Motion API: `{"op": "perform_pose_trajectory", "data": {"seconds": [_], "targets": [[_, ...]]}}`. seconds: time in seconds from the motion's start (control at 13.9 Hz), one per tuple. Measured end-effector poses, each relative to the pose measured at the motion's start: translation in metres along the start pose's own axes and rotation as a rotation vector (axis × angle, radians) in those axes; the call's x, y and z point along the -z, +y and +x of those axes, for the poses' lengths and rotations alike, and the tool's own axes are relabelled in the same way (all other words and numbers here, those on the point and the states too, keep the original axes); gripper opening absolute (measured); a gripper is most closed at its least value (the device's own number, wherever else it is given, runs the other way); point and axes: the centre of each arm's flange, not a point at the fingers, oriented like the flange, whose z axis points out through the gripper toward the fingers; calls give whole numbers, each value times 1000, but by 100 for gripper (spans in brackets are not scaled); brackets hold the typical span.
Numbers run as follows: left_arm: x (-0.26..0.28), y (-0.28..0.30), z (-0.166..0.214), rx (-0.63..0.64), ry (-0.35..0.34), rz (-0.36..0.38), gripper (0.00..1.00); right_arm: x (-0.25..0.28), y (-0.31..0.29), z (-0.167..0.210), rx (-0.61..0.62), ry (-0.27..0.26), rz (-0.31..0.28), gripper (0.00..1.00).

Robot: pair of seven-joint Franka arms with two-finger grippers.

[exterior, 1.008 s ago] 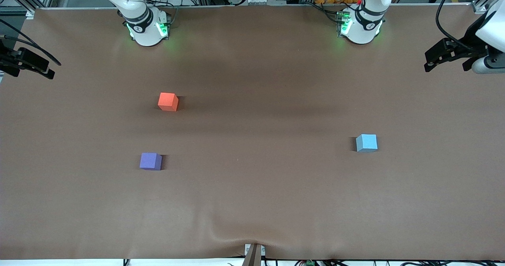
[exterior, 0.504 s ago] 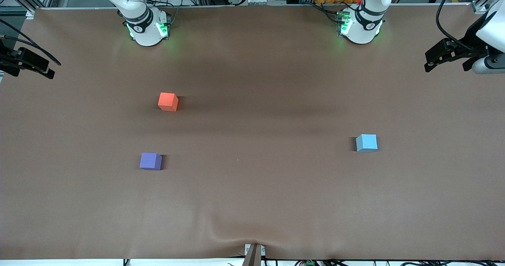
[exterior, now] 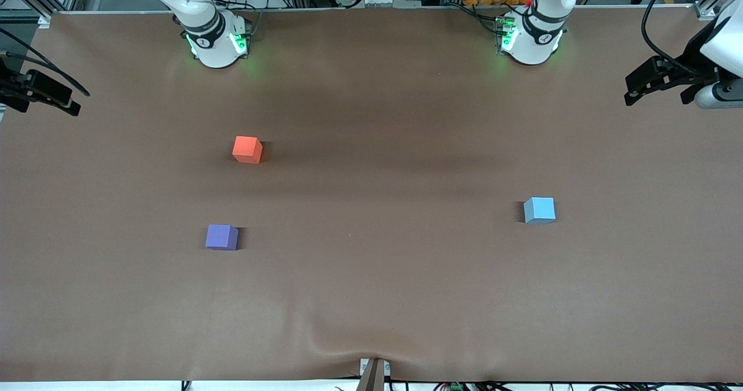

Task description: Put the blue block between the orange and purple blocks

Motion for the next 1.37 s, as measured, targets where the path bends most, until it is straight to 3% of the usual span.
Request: {"op": "perform_pose_trajectory", "data": {"seconds": [1.37], "targets": [[-5,-8,-2,15,-43,3,100,0,1,0,-2,0,0,100]]}}
